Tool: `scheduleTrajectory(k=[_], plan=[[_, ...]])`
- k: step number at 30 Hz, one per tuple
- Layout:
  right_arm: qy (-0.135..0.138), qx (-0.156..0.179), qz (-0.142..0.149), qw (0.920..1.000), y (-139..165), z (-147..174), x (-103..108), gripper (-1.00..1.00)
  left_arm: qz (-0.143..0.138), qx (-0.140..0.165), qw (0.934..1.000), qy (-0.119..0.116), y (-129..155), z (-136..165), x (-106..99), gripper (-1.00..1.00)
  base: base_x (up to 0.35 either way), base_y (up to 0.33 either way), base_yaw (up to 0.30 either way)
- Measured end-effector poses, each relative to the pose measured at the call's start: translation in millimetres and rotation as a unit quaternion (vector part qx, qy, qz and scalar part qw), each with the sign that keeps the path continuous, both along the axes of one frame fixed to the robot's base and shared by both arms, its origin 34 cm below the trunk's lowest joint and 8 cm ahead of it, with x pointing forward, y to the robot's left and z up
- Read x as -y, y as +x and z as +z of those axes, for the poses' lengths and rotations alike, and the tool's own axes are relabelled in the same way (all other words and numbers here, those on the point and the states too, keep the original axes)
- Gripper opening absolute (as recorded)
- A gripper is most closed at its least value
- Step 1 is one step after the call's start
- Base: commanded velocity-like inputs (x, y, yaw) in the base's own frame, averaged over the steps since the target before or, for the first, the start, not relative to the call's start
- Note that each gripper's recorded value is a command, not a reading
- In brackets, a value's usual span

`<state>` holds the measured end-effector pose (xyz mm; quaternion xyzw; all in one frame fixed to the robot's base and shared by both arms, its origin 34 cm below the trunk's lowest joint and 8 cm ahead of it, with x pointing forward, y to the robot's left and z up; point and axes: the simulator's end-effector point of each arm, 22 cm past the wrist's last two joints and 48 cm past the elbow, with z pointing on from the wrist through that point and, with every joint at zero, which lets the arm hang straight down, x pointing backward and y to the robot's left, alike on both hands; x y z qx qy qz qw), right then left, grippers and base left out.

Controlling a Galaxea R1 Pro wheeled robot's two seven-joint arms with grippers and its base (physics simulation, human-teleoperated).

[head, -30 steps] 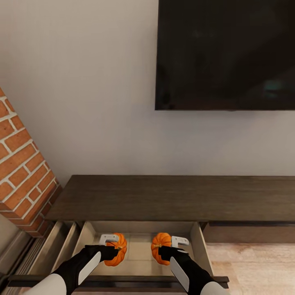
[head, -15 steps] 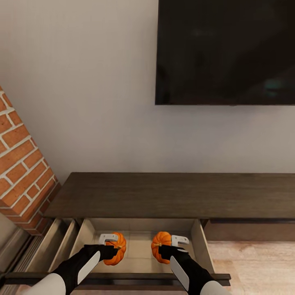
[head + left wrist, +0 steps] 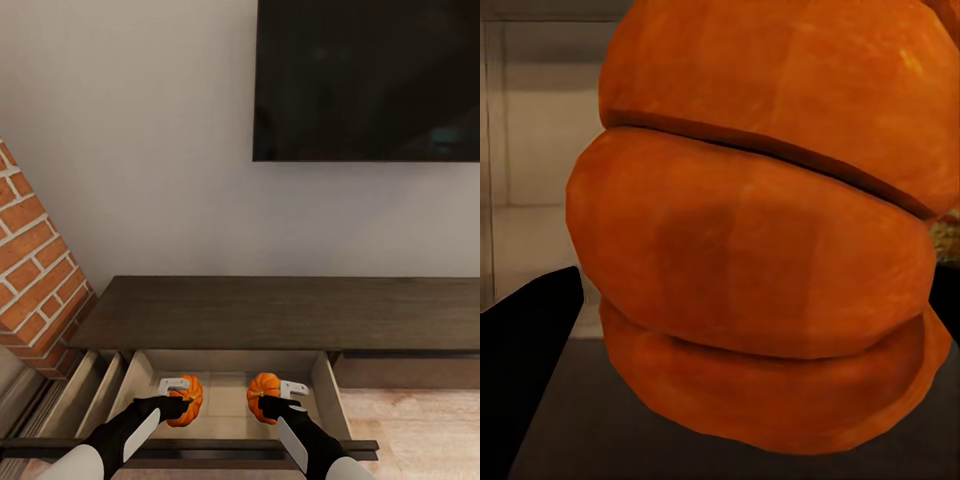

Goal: Place each of the two pumpkins and all three candles from the living room inside a cabinet in the living room (use any cabinet), then make sure every cabinet is closed, and position the cauldron so it is next to a table in the living room.

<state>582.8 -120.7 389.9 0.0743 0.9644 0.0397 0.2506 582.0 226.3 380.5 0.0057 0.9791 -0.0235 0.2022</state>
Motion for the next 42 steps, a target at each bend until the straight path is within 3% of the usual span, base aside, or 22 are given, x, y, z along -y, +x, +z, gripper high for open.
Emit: scheduleTrajectory(k=[24, 31, 42], plan=[[0.001, 0.002, -0.001, 1.0, -9.6, -50.6, -0.1, -1.0, 0.009, 0.024, 0.9997, 0.002, -0.2, -46.5, -8.7, -1.0, 0.0, 0.0, 0.0], [0.001, 0.016, -0.008, 0.9998, -7.4, -62.6, 1.7, -1.0, 0.009, 0.024, 0.9997, 0.002, -3.6, -61.7, -8.7, -1.0, 0.0, 0.0, 0.0], [0.002, 0.02, -0.01, 0.9998, -5.9, -61.8, 1.8, -1.0, 0.009, 0.025, 0.9996, 0.001, -2.8, -61.3, -9.0, -1.0, 0.0, 0.0, 0.0]])
